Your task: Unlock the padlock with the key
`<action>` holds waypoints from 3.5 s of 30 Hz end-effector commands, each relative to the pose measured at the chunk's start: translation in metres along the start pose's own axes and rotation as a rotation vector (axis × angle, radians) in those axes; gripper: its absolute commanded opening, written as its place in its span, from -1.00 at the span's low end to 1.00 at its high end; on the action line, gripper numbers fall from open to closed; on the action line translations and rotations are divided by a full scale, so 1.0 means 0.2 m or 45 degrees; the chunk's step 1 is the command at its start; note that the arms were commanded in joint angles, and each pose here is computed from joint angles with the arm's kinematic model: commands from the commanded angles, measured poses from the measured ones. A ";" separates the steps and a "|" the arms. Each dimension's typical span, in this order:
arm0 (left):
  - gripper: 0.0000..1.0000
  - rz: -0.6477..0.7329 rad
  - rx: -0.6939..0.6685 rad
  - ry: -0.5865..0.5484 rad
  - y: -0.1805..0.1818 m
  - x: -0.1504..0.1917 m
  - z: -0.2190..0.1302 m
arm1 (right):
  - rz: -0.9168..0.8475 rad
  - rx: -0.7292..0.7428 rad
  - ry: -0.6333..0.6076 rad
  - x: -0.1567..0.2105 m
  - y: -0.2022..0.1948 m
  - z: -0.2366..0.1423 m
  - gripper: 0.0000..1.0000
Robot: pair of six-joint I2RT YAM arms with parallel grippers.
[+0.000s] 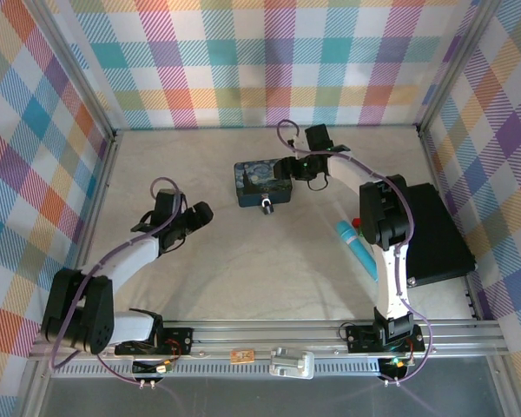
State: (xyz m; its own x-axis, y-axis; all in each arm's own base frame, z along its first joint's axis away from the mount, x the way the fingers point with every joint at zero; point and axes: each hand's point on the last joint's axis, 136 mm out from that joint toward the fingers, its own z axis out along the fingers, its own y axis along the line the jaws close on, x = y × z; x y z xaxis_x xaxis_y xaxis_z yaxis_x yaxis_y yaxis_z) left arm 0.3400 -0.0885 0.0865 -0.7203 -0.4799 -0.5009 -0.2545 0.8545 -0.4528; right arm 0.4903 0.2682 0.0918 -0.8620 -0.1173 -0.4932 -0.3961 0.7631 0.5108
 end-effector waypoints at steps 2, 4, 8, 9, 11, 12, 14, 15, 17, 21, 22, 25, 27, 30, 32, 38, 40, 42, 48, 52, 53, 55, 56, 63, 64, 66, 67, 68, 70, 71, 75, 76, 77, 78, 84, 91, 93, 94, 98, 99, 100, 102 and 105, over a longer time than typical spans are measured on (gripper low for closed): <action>0.58 0.121 -0.071 0.056 0.00 -0.04 0.06 | -0.004 -0.007 -0.113 -0.13 0.15 -0.19 0.49; 0.51 0.163 -0.105 0.084 0.01 -0.04 0.10 | 0.036 0.046 -0.172 -0.14 0.16 -0.27 0.56; 0.36 0.214 -0.151 0.123 0.01 -0.05 0.18 | 0.084 0.099 -0.253 -0.08 0.17 -0.41 0.94; 0.30 0.220 -0.161 0.127 0.01 -0.05 0.20 | 0.094 0.106 -0.263 -0.06 0.17 -0.44 0.98; 0.13 0.234 -0.179 0.144 0.01 -0.05 0.24 | 0.115 0.130 -0.262 0.00 0.17 -0.49 0.98; 0.06 0.239 -0.187 0.149 0.01 -0.05 0.26 | 0.119 0.139 -0.256 0.03 0.16 -0.50 0.98; -0.08 0.249 -0.185 0.171 0.00 -0.03 0.30 | 0.120 0.174 -0.238 0.10 0.14 -0.53 0.98; -0.13 0.254 -0.183 0.175 -0.01 -0.03 0.31 | 0.122 0.196 -0.228 0.13 0.12 -0.54 0.98; -0.24 0.282 -0.193 0.187 -0.02 0.00 0.35 | 0.120 0.237 -0.207 0.20 0.10 -0.56 0.98; -0.60 0.348 -0.211 0.220 -0.06 0.06 0.41 | 0.119 0.253 -0.168 0.32 0.09 -0.59 0.98; -0.69 0.361 -0.205 0.232 -0.08 0.08 0.42 | 0.121 0.253 -0.159 0.35 0.09 -0.60 0.98; -0.79 0.409 -0.193 0.267 -0.14 0.18 0.43 | 0.123 0.273 -0.144 0.41 0.07 -0.62 0.98; -0.88 0.426 -0.178 0.288 -0.18 0.26 0.42 | 0.131 0.299 -0.143 0.45 0.06 -0.64 0.98; -0.96 0.449 -0.156 0.315 -0.24 0.41 0.39 | 0.145 0.311 -0.152 0.50 0.04 -0.66 0.98; -1.00 0.464 -0.140 0.323 -0.28 0.49 0.38 | 0.151 0.309 -0.147 0.53 0.04 -0.66 0.98; -1.00 0.525 -0.033 0.362 -0.49 0.71 0.29 | 0.187 0.234 -0.118 0.61 0.08 -0.66 0.98; -1.00 0.540 0.000 0.371 -0.57 0.78 0.26 | 0.200 0.198 -0.099 0.64 0.10 -0.64 0.98; -0.92 0.516 0.041 0.362 -0.64 0.80 0.23 | 0.198 0.183 -0.070 0.69 0.12 -0.62 0.99; 0.38 0.457 0.030 0.156 -0.69 0.59 0.11 | 0.167 0.191 0.007 0.82 0.19 -0.53 0.92; 0.50 0.434 -0.056 -0.036 -0.59 0.35 -0.01 | 0.110 0.228 0.056 0.85 0.23 -0.47 0.77; 0.51 0.398 -0.052 -0.059 -0.56 0.30 -0.02 | 0.092 0.223 0.076 0.86 0.26 -0.44 0.73; 0.51 0.317 -0.030 -0.074 -0.49 0.22 -0.04 | 0.048 0.205 0.113 0.86 0.32 -0.38 0.65; 0.51 0.272 -0.029 -0.072 -0.45 0.19 -0.04 | 0.019 0.200 0.129 0.86 0.37 -0.34 0.61; 0.51 -0.048 0.007 -0.076 -0.20 0.05 -0.04 | -0.089 0.223 0.271 0.91 0.60 -0.07 0.32; 0.51 -0.074 0.015 -0.083 -0.19 0.04 -0.05 | -0.098 0.244 0.279 0.92 0.61 -0.05 0.26; 0.51 -0.097 0.012 -0.094 -0.17 0.03 -0.06 | -0.125 0.282 0.283 0.94 0.62 0.01 0.11; 0.51 -0.100 0.012 -0.099 -0.16 0.03 -0.06 | -0.142 0.296 0.281 0.94 0.63 0.03 0.07; 0.51 -0.101 0.015 -0.103 -0.16 0.03 -0.06 | -0.156 0.321 0.276 0.94 0.62 0.05 -0.01; 0.52 -0.108 0.016 -0.105 -0.16 0.03 -0.07 | -0.154 0.384 0.265 0.93 0.58 0.07 -0.14; 0.52 -0.108 0.017 -0.103 -0.16 0.04 -0.07 | -0.161 0.408 0.262 0.92 0.57 0.08 -0.20; 0.52 -0.119 0.024 -0.110 -0.15 0.04 -0.08 | -0.168 0.435 0.276 0.94 0.53 0.12 -0.28; 0.52 -0.121 0.027 -0.112 -0.15 0.04 -0.08 | -0.162 0.444 0.282 0.95 0.52 0.12 -0.31; 0.52 -0.124 0.029 -0.115 -0.15 0.04 -0.08 | -0.153 0.458 0.291 0.96 0.50 0.13 -0.32; 0.52 -0.129 0.033 -0.118 -0.15 0.04 -0.08 | -0.143 0.472 0.302 0.98 0.49 0.14 -0.34; 0.52 -0.138 0.042 -0.124 -0.15 0.04 -0.09 | -0.050 0.499 0.334 1.07 0.42 0.18 -0.52; 0.48 -0.145 0.109 -0.092 -0.20 0.06 -0.09 | 0.075 0.490 0.342 1.11 0.39 0.17 -1.00; 0.47 -0.159 0.152 -0.080 -0.22 0.07 -0.08 | 0.149 0.461 0.328 1.10 0.38 0.15 -1.00; 0.46 -0.165 0.176 -0.074 -0.24 0.07 -0.08 | 0.189 0.449 0.319 1.09 0.36 0.14 -1.00; 0.43 -0.159 0.289 -0.058 -0.33 0.08 -0.09 | 0.370 0.317 0.254 1.05 0.33 0.07 -1.00; 0.42 -0.150 0.315 -0.052 -0.36 0.10 -0.09 | 0.422 0.278 0.225 1.02 0.33 0.04 -1.00; 0.42 -0.143 0.345 -0.043 -0.40 0.11 -0.09 | 0.461 0.243 0.209 1.01 0.32 0.02 -1.00; 0.40 -0.118 0.411 -0.021 -0.48 0.14 -0.09 | 0.547 0.179 0.166 0.98 0.30 -0.03 -1.00; 0.39 -0.110 0.488 0.023 -0.59 0.23 -0.08 | 0.637 0.124 0.113 0.95 0.26 -0.10 -1.00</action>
State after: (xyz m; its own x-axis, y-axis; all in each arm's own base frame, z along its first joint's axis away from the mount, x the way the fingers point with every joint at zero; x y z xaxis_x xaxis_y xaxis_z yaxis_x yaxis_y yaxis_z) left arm 0.3292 -0.1795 0.1212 -0.6975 -0.5496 -0.4598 -0.1228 0.7238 -0.6790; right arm 0.3013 0.2692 0.0239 -0.9680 0.1603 -0.1929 0.0436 0.8650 0.4998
